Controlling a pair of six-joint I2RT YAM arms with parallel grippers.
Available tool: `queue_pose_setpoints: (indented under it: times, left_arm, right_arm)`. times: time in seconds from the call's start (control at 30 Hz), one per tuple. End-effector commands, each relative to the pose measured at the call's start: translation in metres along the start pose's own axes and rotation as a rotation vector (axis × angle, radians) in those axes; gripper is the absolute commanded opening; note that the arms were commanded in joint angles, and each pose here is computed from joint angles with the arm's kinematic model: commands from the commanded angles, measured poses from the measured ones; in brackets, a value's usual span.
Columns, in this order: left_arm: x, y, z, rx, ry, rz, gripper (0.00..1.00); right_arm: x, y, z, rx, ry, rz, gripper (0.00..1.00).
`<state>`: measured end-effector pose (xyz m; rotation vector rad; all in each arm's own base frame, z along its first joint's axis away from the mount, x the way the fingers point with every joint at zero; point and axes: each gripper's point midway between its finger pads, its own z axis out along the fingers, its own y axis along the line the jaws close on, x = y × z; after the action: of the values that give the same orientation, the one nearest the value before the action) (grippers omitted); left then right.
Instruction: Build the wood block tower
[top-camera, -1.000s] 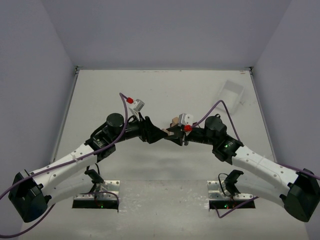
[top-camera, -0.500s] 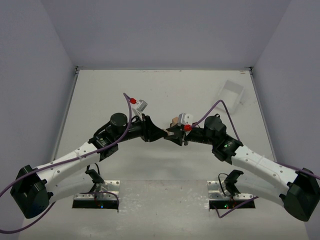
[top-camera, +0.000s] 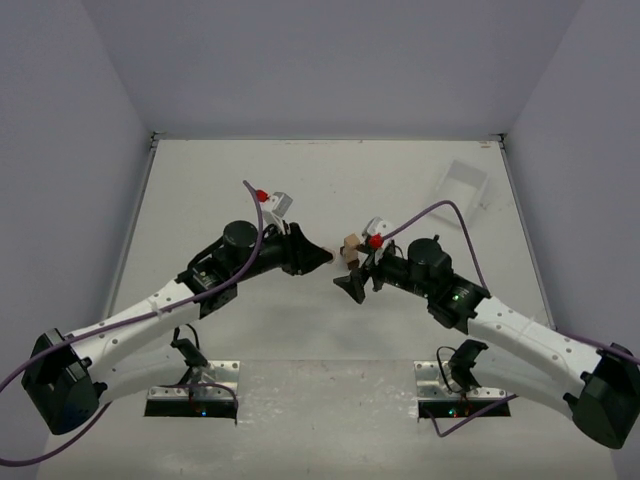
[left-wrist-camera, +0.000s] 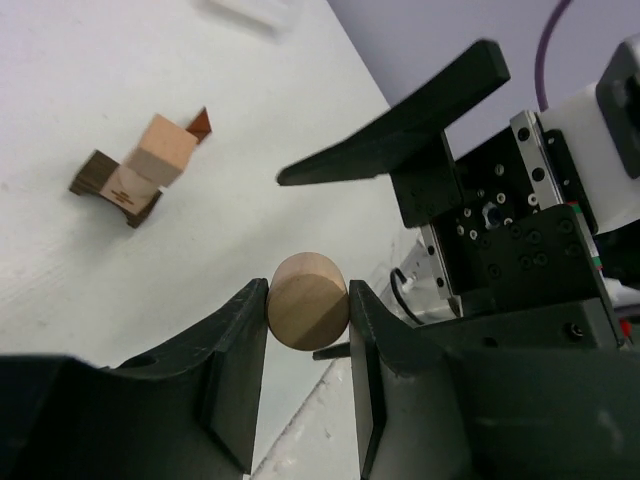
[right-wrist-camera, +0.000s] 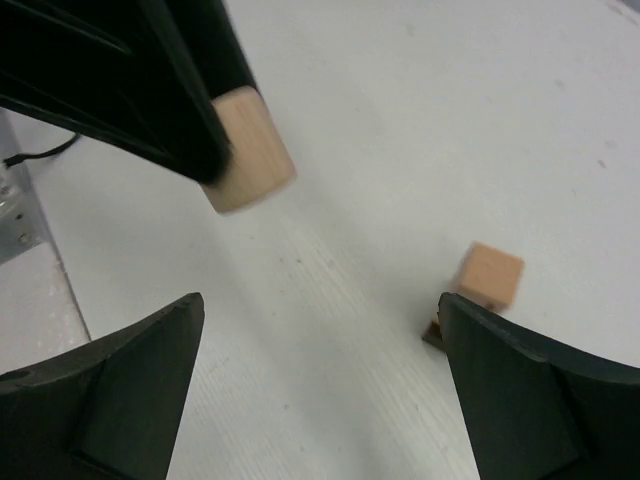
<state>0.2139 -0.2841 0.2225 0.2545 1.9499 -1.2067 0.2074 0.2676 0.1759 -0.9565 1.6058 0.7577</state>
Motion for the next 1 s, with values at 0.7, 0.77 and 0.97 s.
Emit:
queue_pose_setpoints:
  times: [0.7, 0.77, 0.97]
  left_arm:
    - [-0.043, 0.051, 0.108, -0.561, 0.18, 0.404, 0.0]
    - [-0.04, 0.049, 0.111, -0.541, 0.203, 0.425, 0.0]
    - [-0.034, 0.051, 0.116, -0.538, 0.268, 0.445, 0.0]
  right_arm:
    - [0.158, -0.141, -0.148, 1.088, 0.29, 0.719, 0.99]
    - [0.158, -0.14, -0.148, 1.085, 0.288, 0.716, 0.99]
    - [0.153, -0.14, -0.148, 1.074, 0.26, 0.707, 0.99]
